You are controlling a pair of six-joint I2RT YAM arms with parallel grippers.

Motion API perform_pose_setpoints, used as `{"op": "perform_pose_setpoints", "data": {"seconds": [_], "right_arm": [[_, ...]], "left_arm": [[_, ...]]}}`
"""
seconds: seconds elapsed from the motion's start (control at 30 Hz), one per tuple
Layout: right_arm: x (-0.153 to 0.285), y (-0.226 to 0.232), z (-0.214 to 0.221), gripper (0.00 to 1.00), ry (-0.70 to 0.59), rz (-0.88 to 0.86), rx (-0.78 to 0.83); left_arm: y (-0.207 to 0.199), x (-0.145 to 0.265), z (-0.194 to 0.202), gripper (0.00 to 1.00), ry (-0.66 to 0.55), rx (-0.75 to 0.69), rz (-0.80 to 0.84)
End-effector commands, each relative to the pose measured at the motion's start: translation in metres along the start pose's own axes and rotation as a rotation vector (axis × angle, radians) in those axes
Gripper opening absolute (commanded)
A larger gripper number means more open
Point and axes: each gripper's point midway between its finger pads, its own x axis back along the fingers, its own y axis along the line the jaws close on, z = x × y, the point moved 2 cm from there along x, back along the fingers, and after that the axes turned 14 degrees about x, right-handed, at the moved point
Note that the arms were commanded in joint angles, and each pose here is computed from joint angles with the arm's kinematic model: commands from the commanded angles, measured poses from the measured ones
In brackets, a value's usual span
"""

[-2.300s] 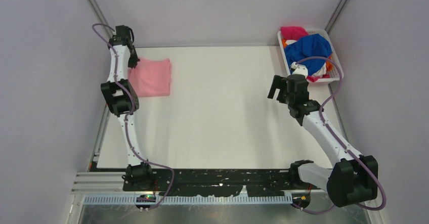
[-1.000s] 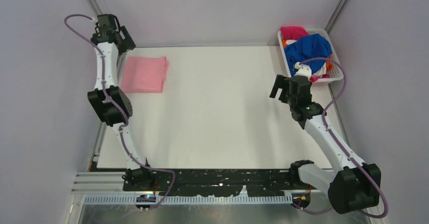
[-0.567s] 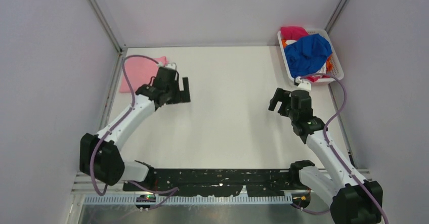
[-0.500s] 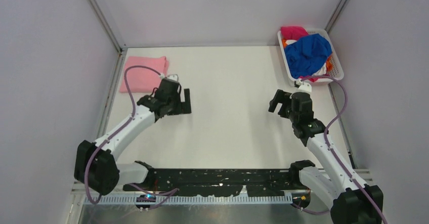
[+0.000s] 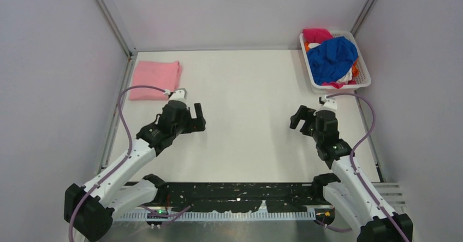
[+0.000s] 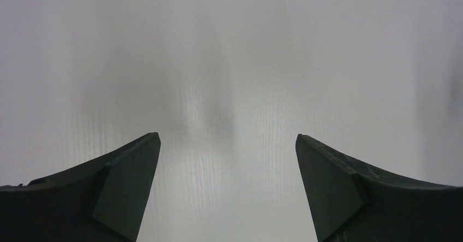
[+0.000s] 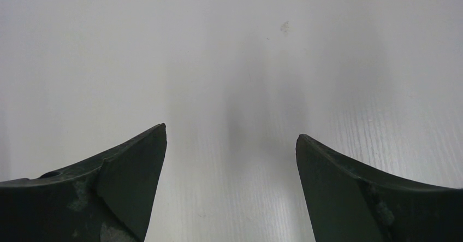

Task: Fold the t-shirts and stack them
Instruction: Reset both arms

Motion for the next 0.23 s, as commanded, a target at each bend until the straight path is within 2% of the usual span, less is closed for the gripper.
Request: {"op": "perform_pose_setpoints", "data": {"seconds": [0.0,0.2], "right_arm": [[0.0013,-0.0033,-0.0148,0.95,-0.070,0.026,-0.032],[0.0053,-0.0050,-0.0186,0.95,-0.130,0.029,-0.044]], "left_arm": [[-0.0034,-0.0002,-0.0121,1.00,-0.076,0.030,0.014],[0.0057,-0.0007,-0.0147,1.00,-0.108,0.032,-0.031]]}}
